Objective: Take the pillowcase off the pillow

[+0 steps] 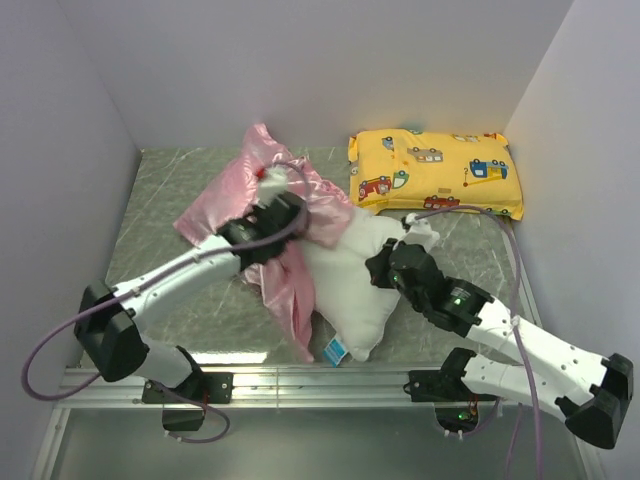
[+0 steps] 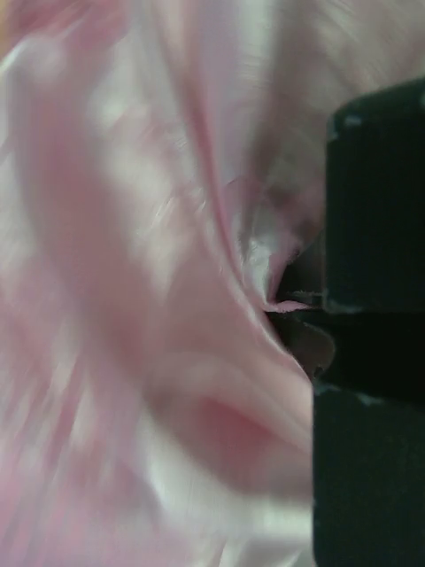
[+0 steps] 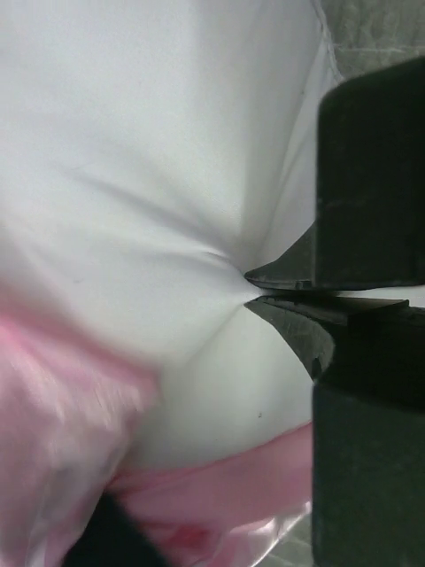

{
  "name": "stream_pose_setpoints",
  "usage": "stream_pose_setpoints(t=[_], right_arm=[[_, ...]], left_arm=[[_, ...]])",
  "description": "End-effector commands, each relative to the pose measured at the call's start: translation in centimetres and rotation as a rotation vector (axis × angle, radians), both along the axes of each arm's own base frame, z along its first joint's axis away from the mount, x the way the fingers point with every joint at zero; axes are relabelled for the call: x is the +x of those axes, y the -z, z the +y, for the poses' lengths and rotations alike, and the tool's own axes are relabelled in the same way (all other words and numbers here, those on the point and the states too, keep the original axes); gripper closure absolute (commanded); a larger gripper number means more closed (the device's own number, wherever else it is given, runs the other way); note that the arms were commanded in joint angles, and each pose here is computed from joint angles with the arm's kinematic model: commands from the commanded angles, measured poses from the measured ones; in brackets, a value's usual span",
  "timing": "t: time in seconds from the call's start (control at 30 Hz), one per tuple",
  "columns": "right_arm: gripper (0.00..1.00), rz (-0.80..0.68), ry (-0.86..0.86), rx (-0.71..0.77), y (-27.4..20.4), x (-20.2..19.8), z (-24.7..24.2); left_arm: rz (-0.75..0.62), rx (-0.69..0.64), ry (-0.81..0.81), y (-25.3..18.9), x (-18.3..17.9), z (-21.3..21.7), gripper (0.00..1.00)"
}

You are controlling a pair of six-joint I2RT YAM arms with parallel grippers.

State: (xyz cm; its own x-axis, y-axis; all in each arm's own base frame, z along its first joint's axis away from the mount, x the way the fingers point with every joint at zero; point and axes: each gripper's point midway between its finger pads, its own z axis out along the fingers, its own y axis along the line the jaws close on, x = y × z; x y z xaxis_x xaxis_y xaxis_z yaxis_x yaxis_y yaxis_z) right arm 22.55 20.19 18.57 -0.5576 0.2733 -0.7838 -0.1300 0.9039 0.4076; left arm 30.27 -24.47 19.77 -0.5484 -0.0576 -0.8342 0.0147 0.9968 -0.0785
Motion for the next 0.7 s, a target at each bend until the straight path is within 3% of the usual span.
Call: stream_pose_setpoints(t=[0.0, 0.2, 0.27, 0.43, 0.53, 0.57, 0.67], right_arm=[[1.00, -0.072, 0.140, -0.022, -3.7, 1.2, -4.8], [1.00, -0.121, 0.289, 0.020, -6.2, 1.8, -11.9], [1.00, -0.139, 0.261, 0.047, -6.7, 1.4, -12.1], [1.00, -0.085, 0.195, 0.019, -5.2, 2.2, -11.0], [0.84, -0.062, 0.118, -0.002, -5.1, 2.5, -9.6], [0.68, -0.078, 0.104, -0.002, -5.8, 2.6, -9.4], [0.43, -0.127, 0.045, -0.024, -7.8, 2.2, -7.7]], left_arm=[[-0.102, -0.048, -0.313, -4.2, 4.8, 11.2, 0.99], [-0.223, -0.190, -0.648, -6.6, 4.8, 23.9, 1.00], [-0.228, -0.268, -0.622, -6.0, 5.0, 24.2, 1.00], [-0.091, -0.411, -0.375, -0.4, 4.5, 17.2, 1.00], [-0.033, -0.391, -0.321, 2.8, 3.1, 13.8, 1.00], [-0.013, -0.391, -0.295, 3.5, 2.6, 12.4, 0.99], [0.010, -0.398, -0.268, 5.0, 1.7, 11.1, 1.00]])
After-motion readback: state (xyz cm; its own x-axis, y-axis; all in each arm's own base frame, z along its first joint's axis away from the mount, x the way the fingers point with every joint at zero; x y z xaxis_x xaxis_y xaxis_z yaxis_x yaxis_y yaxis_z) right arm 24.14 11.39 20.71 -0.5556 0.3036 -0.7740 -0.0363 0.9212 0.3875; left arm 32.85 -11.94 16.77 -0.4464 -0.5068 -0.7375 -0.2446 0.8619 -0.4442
